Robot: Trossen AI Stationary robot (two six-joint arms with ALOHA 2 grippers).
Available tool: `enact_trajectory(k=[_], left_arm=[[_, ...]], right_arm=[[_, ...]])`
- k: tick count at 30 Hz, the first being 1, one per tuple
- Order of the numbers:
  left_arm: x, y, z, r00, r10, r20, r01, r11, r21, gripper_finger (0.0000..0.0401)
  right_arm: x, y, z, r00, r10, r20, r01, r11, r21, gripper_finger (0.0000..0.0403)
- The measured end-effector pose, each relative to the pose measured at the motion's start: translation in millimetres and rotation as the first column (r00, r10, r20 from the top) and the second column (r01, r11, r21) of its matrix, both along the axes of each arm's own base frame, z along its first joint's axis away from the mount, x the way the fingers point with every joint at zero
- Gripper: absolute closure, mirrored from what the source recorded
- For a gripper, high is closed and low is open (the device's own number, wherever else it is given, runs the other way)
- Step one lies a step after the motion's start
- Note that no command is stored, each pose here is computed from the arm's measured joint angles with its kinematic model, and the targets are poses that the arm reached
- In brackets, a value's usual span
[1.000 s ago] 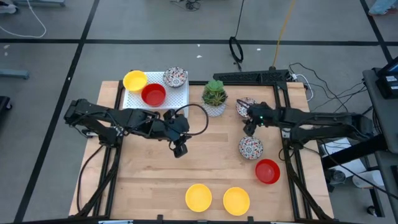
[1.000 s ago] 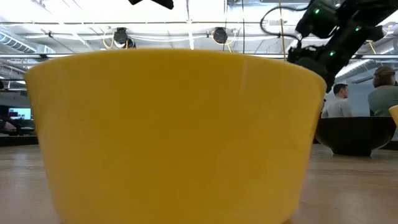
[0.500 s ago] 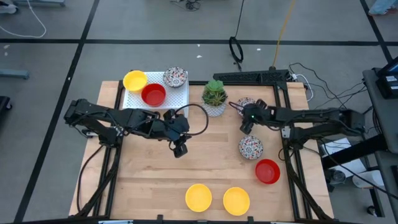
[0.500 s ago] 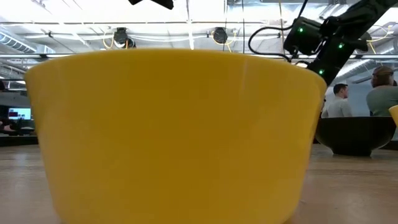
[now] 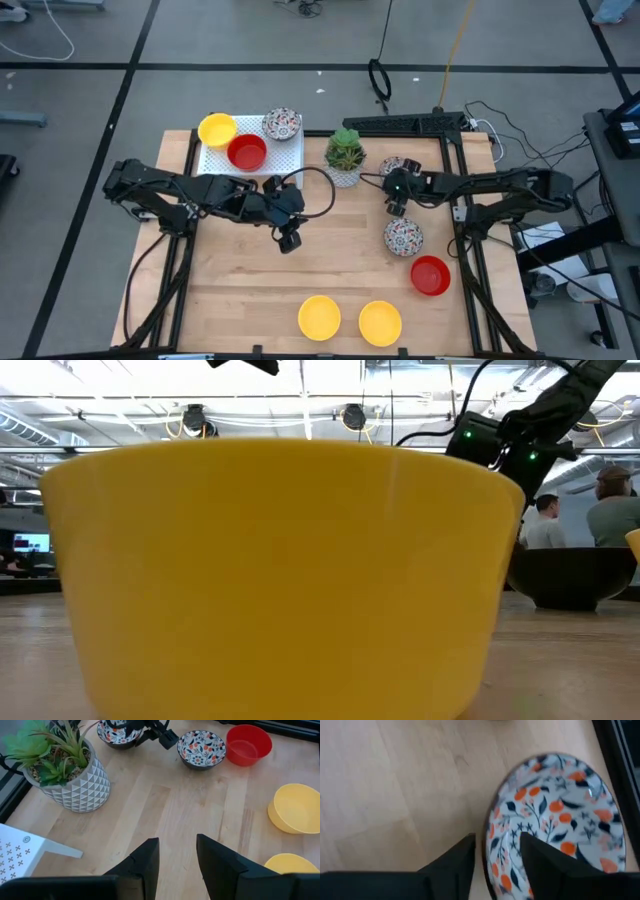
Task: Pick & Place Mini bowls
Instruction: Stack the patterned bowl on top of the other patterned bowl on the shelf
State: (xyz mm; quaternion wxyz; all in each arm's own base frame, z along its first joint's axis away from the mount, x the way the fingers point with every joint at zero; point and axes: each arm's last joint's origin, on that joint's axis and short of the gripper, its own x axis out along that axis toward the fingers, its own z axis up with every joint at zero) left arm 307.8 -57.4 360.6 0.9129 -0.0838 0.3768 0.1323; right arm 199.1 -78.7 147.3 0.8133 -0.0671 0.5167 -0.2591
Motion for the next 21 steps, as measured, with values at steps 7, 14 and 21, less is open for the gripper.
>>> enact_trajectory(k=[7,14,21], left_arm=[[0,0,0,1.000,-0.001,-0.001,0.001,1.000,-0.001,0.0270],[0,0,0,1.000,-0.005,-0.003,0.005,1.000,-0.002,0.0270],[0,0,0,1.000,-0.025,-0.008,0.026,1.000,0.018,0.0270]], right_arm=[[4,-1,-4,0.999,0.045,-0.016,-0.045,0.999,-0.014,0.0385],[15,14,-2,0.977,0.192,0.096,-0.202,0.973,0.108,0.0397],[32,56,4,0.908,0.339,0.246,-0.378,0.916,0.136,0.0400]])
